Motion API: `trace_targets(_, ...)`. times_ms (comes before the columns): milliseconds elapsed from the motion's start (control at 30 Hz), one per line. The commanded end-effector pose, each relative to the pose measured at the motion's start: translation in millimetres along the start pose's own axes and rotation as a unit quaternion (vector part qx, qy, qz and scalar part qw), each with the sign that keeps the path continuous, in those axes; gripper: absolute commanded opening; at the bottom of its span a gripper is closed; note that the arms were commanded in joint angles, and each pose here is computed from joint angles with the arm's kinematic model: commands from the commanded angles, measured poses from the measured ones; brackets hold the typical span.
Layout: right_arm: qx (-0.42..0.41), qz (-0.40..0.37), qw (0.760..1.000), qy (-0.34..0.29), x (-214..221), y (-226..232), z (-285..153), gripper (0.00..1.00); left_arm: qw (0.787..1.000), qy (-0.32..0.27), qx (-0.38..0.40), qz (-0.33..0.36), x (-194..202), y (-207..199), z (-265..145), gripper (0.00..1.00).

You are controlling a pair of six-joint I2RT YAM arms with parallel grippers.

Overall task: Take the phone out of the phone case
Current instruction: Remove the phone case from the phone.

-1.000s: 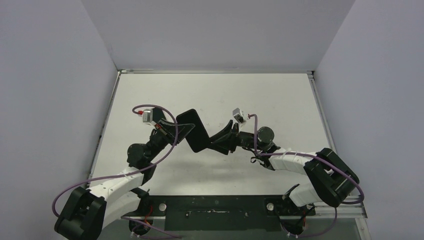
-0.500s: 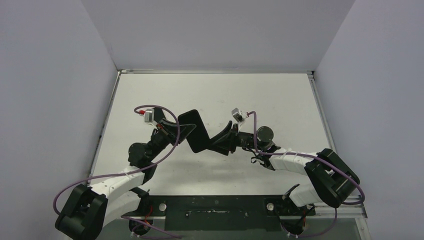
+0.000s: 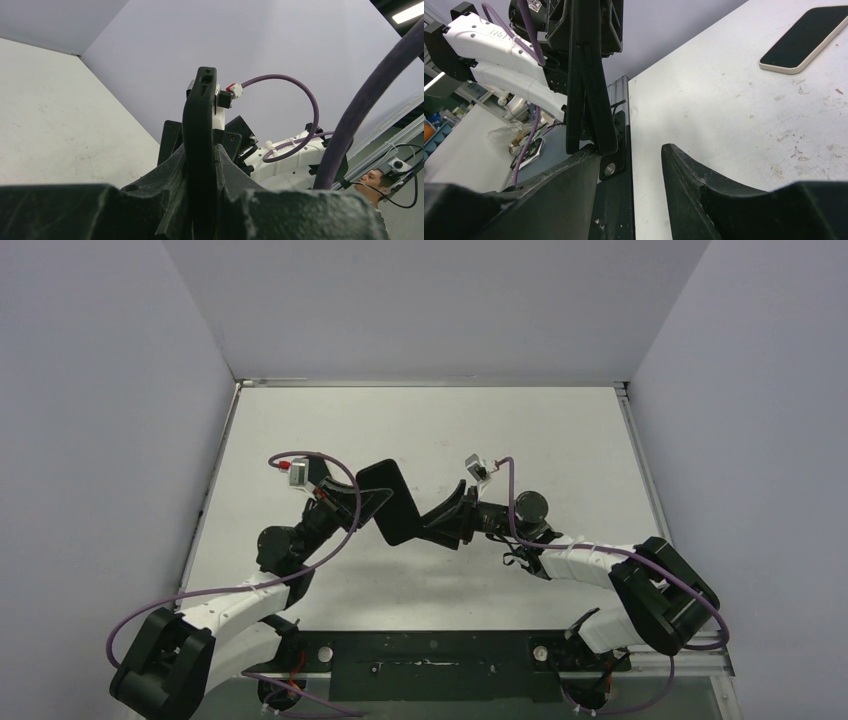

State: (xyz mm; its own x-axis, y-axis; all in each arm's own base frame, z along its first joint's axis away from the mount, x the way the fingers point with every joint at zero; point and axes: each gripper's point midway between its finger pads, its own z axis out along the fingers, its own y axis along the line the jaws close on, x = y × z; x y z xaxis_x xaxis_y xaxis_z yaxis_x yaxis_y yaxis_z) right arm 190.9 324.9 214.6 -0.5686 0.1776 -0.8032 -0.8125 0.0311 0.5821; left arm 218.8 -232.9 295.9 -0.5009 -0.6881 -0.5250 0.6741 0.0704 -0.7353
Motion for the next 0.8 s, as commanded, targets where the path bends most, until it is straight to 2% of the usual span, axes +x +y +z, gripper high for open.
trace_targets(0,-0.027,-0.085,0.986,-0.140,-90,28,11,0.49,0.995,0.096,0.016,-0.024,43,-5,-10,0.00)
trace_targets(367,-0.055,-0.057,0.980,-0.183,-104,33,11,0.48,0.996,0.040,-0.046,-0.064,38,23,-19,0.00)
trace_targets(767,-0.084,-0.046,0.988,-0.119,-73,36,26,0.45,0.998,0.024,-0.026,-0.053,21,11,1,0.00)
